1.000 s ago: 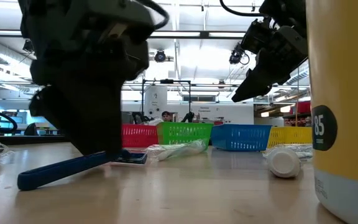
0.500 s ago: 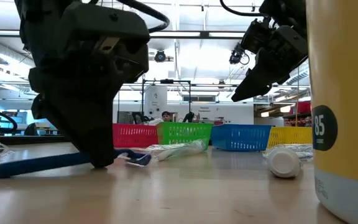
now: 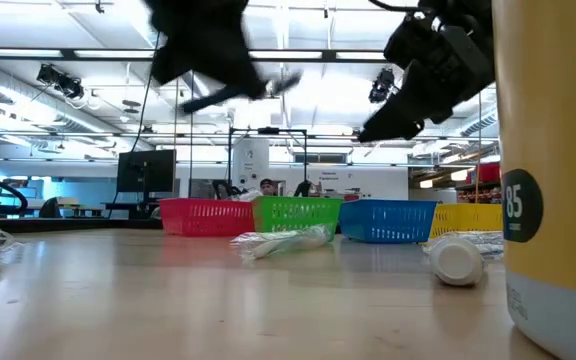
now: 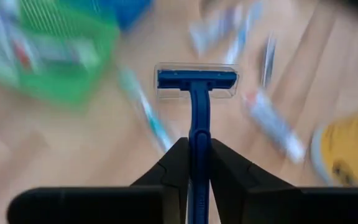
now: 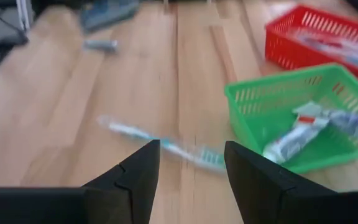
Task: Pick & Place Travel size toiletries
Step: Put the blue razor into the yellow bin
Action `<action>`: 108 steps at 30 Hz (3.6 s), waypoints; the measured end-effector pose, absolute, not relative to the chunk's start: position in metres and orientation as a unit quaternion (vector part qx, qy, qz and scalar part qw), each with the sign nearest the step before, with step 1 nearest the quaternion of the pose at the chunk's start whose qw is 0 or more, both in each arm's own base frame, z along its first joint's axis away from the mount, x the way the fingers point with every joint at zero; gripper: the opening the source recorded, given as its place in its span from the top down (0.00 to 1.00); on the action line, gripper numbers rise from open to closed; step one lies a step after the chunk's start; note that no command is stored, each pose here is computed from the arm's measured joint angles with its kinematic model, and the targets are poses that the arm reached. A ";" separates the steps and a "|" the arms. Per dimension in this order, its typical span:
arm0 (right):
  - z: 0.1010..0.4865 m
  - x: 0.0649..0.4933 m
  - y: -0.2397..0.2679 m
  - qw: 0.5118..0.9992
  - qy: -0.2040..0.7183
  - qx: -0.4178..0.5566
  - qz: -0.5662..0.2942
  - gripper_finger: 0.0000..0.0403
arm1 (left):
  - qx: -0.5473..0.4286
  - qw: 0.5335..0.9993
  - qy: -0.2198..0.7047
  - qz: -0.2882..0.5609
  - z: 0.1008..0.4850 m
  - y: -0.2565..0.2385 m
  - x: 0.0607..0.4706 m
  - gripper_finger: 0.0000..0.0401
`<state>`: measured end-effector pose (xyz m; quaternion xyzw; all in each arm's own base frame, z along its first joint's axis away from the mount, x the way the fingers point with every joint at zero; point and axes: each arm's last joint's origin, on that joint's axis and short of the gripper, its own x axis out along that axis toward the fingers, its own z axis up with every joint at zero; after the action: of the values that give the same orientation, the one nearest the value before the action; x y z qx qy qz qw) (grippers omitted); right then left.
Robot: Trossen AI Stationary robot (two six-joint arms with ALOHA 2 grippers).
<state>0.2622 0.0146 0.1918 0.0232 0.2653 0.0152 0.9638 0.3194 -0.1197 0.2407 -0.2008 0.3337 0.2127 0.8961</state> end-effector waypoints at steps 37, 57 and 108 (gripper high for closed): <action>0.250 0.281 -0.030 0.991 -0.105 0.074 0.025 0.54 | 0.005 0.996 0.071 0.050 0.341 0.020 0.341 0.88; 0.233 0.305 -0.033 0.995 -0.061 0.078 0.024 0.70 | 0.013 0.993 0.099 0.059 0.324 0.026 0.352 0.87; 0.217 0.305 -0.038 0.993 0.021 0.112 -0.041 0.89 | 0.003 0.978 0.160 0.131 0.312 0.029 0.348 0.73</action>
<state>0.3050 -0.0377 0.2170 0.1123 0.0206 -0.0413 0.9926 0.3484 0.0293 0.3118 0.0033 0.1600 0.1308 0.9784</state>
